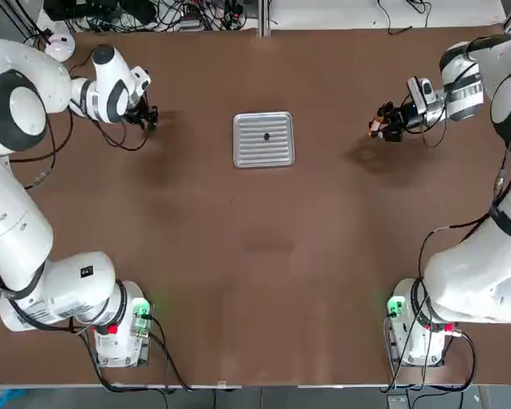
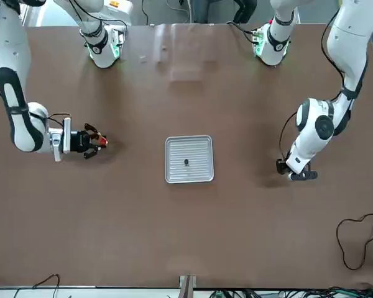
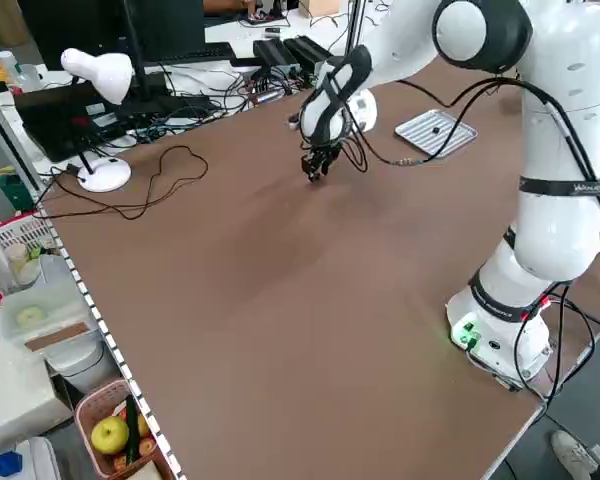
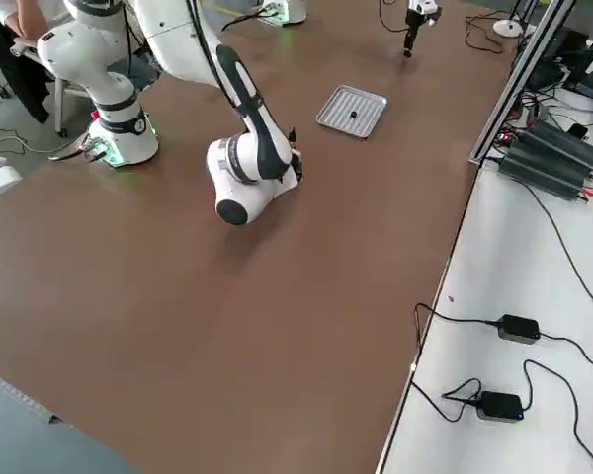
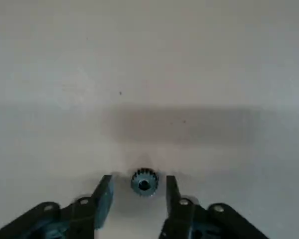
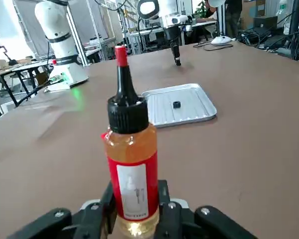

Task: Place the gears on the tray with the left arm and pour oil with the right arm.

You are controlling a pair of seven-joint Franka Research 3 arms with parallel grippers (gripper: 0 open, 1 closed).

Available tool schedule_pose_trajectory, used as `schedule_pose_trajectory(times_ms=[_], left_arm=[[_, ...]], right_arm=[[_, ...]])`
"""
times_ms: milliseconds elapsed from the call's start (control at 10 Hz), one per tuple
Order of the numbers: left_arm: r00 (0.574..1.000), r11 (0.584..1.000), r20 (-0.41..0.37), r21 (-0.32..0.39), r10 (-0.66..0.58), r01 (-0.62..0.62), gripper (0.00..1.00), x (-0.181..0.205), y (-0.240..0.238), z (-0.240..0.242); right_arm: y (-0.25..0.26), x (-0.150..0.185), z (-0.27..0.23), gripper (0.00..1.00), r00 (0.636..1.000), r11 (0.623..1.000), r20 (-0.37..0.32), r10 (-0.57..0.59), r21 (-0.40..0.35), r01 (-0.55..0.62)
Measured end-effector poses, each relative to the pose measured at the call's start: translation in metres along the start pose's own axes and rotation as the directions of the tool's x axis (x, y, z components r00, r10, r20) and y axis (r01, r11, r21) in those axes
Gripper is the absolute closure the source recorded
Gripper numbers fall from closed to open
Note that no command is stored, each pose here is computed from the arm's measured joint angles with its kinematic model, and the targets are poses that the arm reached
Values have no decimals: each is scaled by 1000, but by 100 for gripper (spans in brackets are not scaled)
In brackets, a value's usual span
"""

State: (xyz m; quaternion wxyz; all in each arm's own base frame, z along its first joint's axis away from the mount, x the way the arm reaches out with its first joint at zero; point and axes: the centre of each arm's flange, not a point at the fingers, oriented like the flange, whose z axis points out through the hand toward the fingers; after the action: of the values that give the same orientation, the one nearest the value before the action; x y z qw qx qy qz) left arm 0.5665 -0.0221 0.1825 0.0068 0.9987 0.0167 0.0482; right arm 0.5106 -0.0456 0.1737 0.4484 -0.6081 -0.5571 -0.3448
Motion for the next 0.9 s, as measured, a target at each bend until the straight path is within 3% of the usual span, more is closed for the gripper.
schedule_pose_trajectory(times_ms=[400, 700, 900], left_arm=[[1000, 1000, 7, 0, 9, -9, 76, -1, 2, 5], [1000, 1000, -15, -3, 3, -4, 76, 8, 3, -2], [998, 999, -39, -31, -43, 42, 76, 26, 38, -24]], right_arm=[[9, 23, 47, 64, 999, 996, 31, 31, -88, -28], [15, 38, 85, 64, 998, 992, 23, 58, -116, -55], [17, 47, 103, 63, 998, 990, -6, 63, -128, -63]])
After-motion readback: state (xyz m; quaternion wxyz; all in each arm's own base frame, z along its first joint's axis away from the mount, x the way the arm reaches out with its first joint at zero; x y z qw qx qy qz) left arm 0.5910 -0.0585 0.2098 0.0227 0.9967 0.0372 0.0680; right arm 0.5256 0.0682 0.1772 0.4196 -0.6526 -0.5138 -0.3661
